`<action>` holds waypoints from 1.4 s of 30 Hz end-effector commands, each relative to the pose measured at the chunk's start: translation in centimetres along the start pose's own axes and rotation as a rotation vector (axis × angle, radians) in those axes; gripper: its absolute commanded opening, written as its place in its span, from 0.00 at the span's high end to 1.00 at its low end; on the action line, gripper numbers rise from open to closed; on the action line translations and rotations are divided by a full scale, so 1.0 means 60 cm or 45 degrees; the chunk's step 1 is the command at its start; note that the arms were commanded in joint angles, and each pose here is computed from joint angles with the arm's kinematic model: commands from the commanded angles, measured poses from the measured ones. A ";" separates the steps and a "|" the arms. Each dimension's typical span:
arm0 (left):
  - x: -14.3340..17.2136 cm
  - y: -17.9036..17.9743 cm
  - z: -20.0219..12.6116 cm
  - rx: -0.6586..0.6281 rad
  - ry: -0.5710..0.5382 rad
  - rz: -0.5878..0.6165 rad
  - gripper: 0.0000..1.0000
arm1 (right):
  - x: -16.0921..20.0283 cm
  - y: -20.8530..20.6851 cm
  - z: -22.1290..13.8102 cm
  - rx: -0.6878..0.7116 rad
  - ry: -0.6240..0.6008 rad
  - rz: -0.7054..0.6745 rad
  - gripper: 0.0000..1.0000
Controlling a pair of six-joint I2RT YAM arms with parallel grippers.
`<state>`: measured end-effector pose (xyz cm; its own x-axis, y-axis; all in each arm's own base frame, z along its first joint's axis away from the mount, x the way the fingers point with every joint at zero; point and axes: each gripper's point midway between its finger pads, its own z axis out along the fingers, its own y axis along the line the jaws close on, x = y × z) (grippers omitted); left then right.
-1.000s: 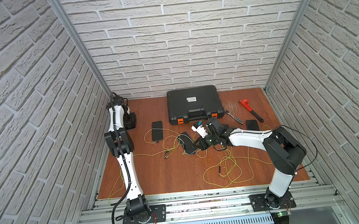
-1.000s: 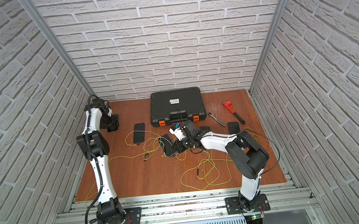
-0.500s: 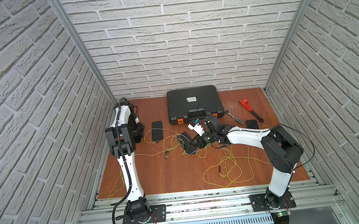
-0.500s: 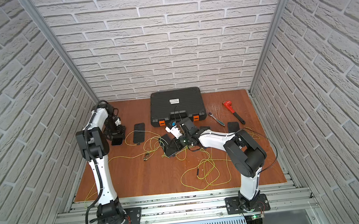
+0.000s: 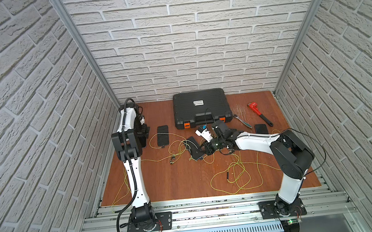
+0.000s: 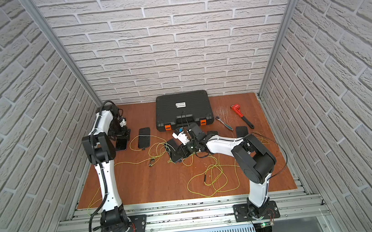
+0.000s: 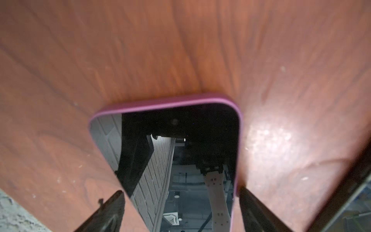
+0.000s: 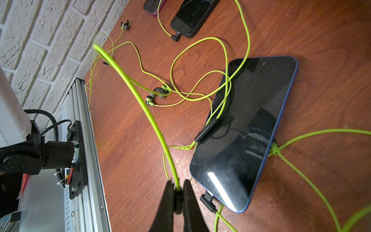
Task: Plug wired earphones into phones
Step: Pick up the phone at the center of the board.
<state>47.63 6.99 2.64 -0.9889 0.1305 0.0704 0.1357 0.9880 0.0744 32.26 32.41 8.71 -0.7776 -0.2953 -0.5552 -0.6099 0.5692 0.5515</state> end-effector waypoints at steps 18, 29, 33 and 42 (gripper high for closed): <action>0.031 -0.001 -0.049 0.065 -0.053 -0.353 0.39 | -0.039 0.022 -0.032 -0.007 -0.095 -0.041 0.94; 0.081 -0.030 -0.214 0.441 -0.515 -0.846 0.51 | -0.051 0.047 -0.041 -0.114 -0.111 -0.037 0.94; 0.120 -0.074 -0.279 0.640 -0.630 -0.951 0.56 | -0.064 0.044 -0.046 -0.145 -0.095 0.002 0.94; 0.188 -0.300 -0.368 1.214 -0.706 -0.938 0.67 | -0.121 0.062 -0.060 -0.286 -0.227 0.054 0.94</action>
<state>34.43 -7.15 21.47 -0.7538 -0.6273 -0.1954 -0.3681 0.6496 -0.6652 34.88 33.04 15.19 -0.7879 -0.1707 -0.5917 -0.5916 0.4765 0.6504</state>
